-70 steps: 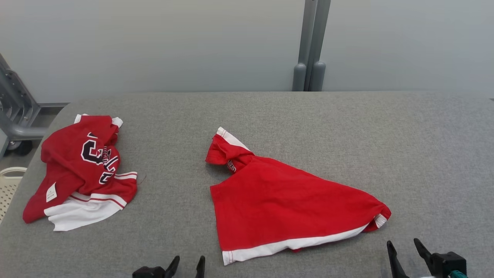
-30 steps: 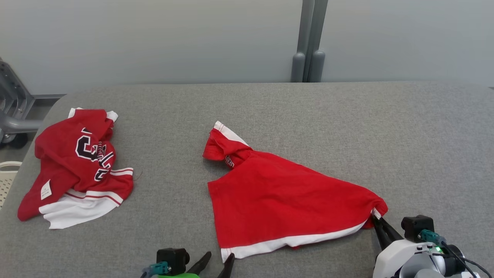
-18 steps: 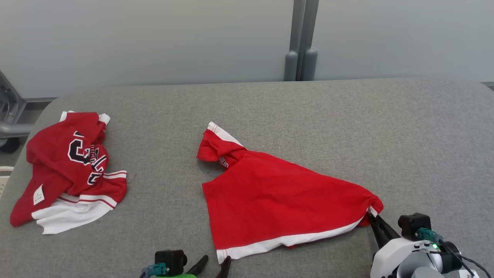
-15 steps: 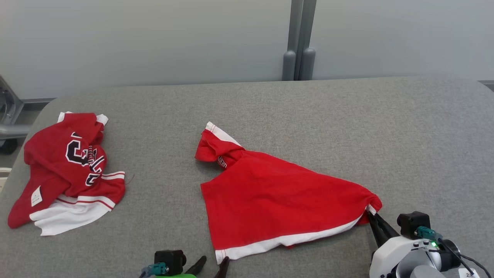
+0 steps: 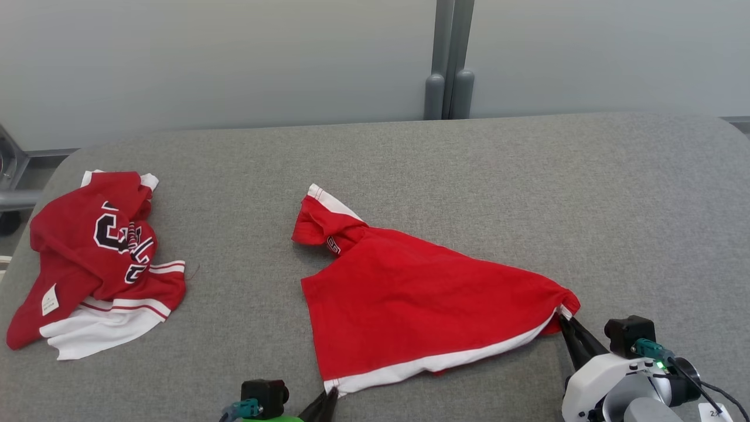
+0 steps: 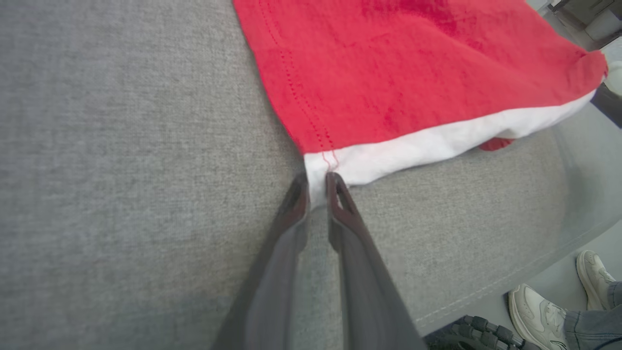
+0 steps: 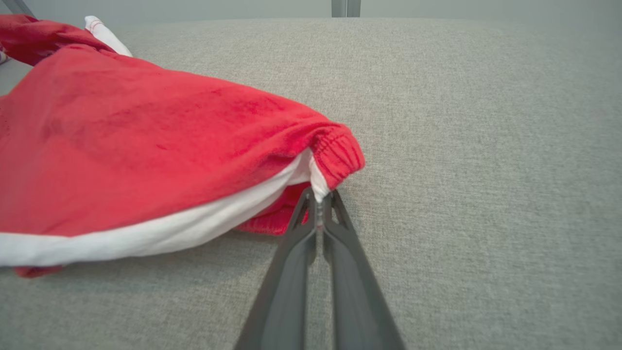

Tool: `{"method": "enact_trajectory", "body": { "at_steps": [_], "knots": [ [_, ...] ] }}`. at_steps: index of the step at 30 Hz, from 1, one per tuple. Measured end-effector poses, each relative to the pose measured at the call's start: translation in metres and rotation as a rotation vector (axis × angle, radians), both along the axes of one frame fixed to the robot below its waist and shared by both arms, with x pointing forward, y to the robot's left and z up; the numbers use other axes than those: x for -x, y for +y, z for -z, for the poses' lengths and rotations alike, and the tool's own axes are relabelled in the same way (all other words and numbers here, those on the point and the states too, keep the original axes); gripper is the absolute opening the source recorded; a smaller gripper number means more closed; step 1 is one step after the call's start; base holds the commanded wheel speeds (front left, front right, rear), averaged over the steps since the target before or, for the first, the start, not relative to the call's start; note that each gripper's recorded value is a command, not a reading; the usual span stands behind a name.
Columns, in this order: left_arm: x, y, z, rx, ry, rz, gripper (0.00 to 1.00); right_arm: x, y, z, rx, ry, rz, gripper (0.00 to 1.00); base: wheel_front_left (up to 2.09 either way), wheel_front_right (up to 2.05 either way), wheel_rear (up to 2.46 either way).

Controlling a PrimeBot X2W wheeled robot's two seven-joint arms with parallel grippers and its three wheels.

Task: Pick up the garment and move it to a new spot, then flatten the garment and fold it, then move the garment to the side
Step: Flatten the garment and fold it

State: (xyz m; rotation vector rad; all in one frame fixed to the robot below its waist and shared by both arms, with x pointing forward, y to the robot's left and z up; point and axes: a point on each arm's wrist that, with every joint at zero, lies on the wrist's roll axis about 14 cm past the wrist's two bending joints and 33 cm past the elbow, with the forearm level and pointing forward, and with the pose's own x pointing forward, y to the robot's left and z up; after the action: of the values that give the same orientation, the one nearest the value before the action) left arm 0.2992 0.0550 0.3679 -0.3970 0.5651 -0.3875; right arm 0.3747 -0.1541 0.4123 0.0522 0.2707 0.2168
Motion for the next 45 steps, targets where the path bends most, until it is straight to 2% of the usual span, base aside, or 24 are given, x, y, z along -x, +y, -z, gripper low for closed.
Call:
{"method": "enact_trajectory", "body": {
  "at_steps": [1,7,10,13,16,18,25,28,31,34,37,40,42,45],
  "knots": [
    [-0.001,-0.001,-0.001,0.005,-0.005,-0.001,0.00,0.000,0.000,0.000,-0.001,0.000,0.000,0.00,0.00,0.00,0.00],
    [-0.003,-0.011,-0.012,0.067,-0.022,0.001,0.00,-0.003,0.007,-0.007,-0.013,-0.022,-0.013,0.00,0.00,0.00,0.00],
    [-0.021,-0.005,-0.038,0.119,-0.087,-0.017,0.00,-0.008,0.017,-0.020,-0.028,-0.061,-0.053,0.00,0.00,0.00,0.00],
    [-0.045,0.013,-0.082,0.167,-0.201,-0.032,0.00,-0.010,0.035,-0.040,-0.064,-0.098,-0.142,0.00,0.00,0.00,0.00],
    [-0.056,0.027,-0.130,0.199,-0.303,0.004,0.00,-0.016,0.038,-0.081,-0.091,-0.161,-0.234,0.00,0.00,0.00,0.00],
    [-0.060,0.040,-0.163,0.182,-0.372,0.029,0.00,-0.016,0.036,-0.115,-0.116,-0.203,-0.287,0.00,0.00,0.00,0.00],
    [-0.054,0.058,-0.274,0.249,-0.533,0.076,0.00,0.006,0.021,-0.210,-0.203,-0.243,-0.428,0.00,0.00,0.00,0.00],
    [-0.056,0.062,-0.305,0.239,-0.565,0.103,0.00,0.014,0.014,-0.245,-0.223,-0.255,-0.469,0.00,0.00,0.00,0.00],
    [-0.063,0.060,-0.333,0.208,-0.606,0.152,0.00,0.009,-0.002,-0.281,-0.234,-0.301,-0.464,0.00,0.00,0.00,0.00],
    [-0.082,0.057,-0.350,0.175,-0.611,0.190,0.00,-0.004,-0.018,-0.306,-0.222,-0.329,-0.438,0.00,0.00,0.00,0.00],
    [-0.112,0.056,-0.353,0.140,-0.577,0.203,0.00,-0.028,-0.029,-0.313,-0.221,-0.320,-0.406,0.00,0.00,0.00,0.00],
    [-0.154,0.059,-0.357,0.077,-0.578,0.189,0.00,-0.065,-0.026,-0.315,-0.266,-0.312,-0.390,0.00,0.00,0.00,0.00],
    [-0.189,0.062,-0.367,0.049,-0.616,0.152,0.00,-0.095,-0.017,-0.311,-0.256,-0.301,-0.385,0.00,0.00,0.00,0.00],
    [-0.243,0.060,-0.380,0.054,-0.673,0.097,0.00,-0.149,-0.003,-0.324,-0.260,-0.361,-0.357,0.00,0.00,0.00,0.00]
  ]
}}
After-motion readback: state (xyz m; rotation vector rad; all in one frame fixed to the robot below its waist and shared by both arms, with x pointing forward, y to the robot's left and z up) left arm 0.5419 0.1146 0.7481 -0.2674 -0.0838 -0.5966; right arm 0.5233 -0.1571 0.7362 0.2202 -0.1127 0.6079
